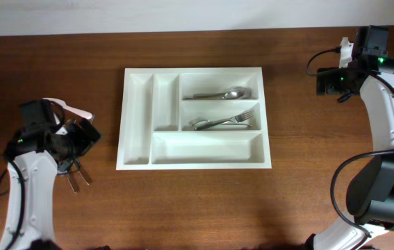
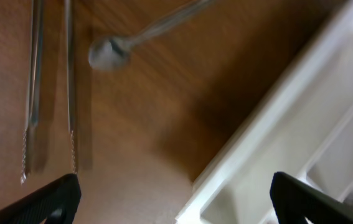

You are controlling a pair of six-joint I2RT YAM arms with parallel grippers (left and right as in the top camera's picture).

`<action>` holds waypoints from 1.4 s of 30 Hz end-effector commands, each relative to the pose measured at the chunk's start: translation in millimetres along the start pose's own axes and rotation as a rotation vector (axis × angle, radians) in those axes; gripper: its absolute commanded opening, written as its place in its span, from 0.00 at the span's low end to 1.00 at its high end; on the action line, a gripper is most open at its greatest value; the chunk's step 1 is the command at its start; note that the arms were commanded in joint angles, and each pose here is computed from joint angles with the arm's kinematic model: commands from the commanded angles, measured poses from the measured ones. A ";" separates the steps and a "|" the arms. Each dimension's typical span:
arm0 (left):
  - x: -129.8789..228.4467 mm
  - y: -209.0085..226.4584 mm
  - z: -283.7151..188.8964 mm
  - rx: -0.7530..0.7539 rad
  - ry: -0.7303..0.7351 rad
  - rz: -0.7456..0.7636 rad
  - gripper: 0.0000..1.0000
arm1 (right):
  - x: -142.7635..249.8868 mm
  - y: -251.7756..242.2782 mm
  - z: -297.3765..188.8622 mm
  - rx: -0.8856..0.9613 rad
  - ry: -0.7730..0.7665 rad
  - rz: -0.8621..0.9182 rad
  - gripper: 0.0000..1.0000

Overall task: Pack container
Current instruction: 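Lower the left gripper onto a small metal spoon left of the tray, then carry the small spoon right and drop it in the left compartment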

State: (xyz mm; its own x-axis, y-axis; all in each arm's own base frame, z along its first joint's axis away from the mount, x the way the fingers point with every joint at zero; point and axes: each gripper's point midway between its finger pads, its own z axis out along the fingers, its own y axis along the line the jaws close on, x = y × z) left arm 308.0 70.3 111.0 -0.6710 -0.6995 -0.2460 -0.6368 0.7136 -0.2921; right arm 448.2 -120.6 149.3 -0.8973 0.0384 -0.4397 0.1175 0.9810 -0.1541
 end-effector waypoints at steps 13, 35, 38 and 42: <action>-30.4 26.6 77.8 0.040 -0.050 -0.133 0.99 | -4.8 -0.9 -3.3 0.001 -0.015 -0.006 0.99; -31.3 30.0 116.7 0.049 -0.018 -0.142 0.11 | -4.8 -0.9 -3.3 0.001 -0.015 -0.006 0.99; -31.4 30.0 116.7 0.049 -0.018 -0.141 0.02 | -4.8 -0.9 -3.5 0.001 -0.015 -0.006 0.99; -31.6 31.2 116.6 0.042 -0.020 -0.141 0.02 | -4.8 -0.9 -3.3 0.001 -0.015 -0.006 0.99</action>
State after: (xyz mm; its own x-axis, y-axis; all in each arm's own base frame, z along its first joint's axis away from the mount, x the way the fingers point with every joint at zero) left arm 359.8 107.8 10.3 -0.5708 -0.7870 -0.2339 -0.6886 0.6141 -0.3858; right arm 448.2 -120.6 149.3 -0.8973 0.0380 -0.4397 0.1172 0.9811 -0.1542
